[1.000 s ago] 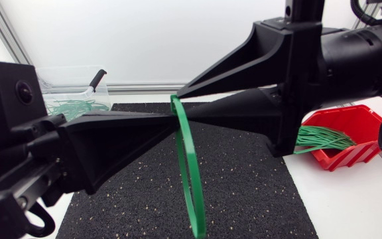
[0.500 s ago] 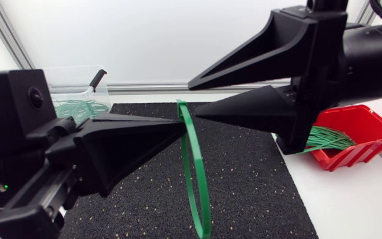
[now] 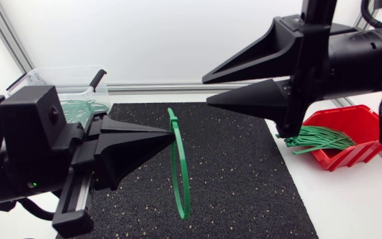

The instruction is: Take a green cable tie from the red box, thread the tail through the head to close it, then place it in the transparent bin on the left.

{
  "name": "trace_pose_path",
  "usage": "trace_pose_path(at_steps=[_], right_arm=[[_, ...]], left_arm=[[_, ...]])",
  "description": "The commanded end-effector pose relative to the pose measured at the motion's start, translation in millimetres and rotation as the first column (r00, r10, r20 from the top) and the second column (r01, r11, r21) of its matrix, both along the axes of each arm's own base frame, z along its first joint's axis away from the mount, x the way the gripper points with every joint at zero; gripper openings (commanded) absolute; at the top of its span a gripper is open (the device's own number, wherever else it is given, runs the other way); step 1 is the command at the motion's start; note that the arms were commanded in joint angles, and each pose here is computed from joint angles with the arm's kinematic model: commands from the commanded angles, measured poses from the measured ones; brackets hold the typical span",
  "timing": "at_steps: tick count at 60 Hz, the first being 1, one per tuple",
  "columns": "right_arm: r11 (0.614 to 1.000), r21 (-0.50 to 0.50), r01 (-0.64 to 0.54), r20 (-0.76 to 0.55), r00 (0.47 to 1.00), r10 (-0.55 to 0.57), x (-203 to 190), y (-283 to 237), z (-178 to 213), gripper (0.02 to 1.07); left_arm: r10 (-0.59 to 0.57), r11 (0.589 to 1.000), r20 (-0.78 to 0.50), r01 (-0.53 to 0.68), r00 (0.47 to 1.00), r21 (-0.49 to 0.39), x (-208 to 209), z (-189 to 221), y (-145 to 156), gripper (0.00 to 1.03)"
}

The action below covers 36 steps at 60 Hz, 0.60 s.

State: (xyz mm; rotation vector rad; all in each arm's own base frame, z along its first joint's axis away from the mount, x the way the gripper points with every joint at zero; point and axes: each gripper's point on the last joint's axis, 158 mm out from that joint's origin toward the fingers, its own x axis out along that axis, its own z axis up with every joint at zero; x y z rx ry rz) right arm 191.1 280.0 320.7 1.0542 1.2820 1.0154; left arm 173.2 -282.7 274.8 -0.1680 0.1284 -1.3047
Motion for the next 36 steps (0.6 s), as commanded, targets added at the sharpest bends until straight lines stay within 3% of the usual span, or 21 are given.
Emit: trace_pose_path(at_steps=[1, 16, 36], right_arm=[[1.000, -0.026, -0.015, -0.003, 1.000, 0.015, 11.2, -0.8, -17.3, 0.40], [0.997, -0.014, -0.071, 0.040, 0.997, 0.071, 24.4, -2.0, -26.6, 0.40], [0.981, -0.025, -0.192, 0.082, 0.978, 0.193, 7.0, 10.5, -33.4, 0.39]], left_arm=[[-0.011, 1.000, 0.083, 0.009, 0.996, 0.023, -4.9, -6.0, 1.4, 0.04], [-0.019, 0.997, 0.191, 0.004, 0.981, 0.077, -4.9, -15.2, -4.5, 0.04], [-0.012, 0.991, 0.306, -0.029, 0.952, 0.130, 1.5, -24.5, -11.2, 0.04]])
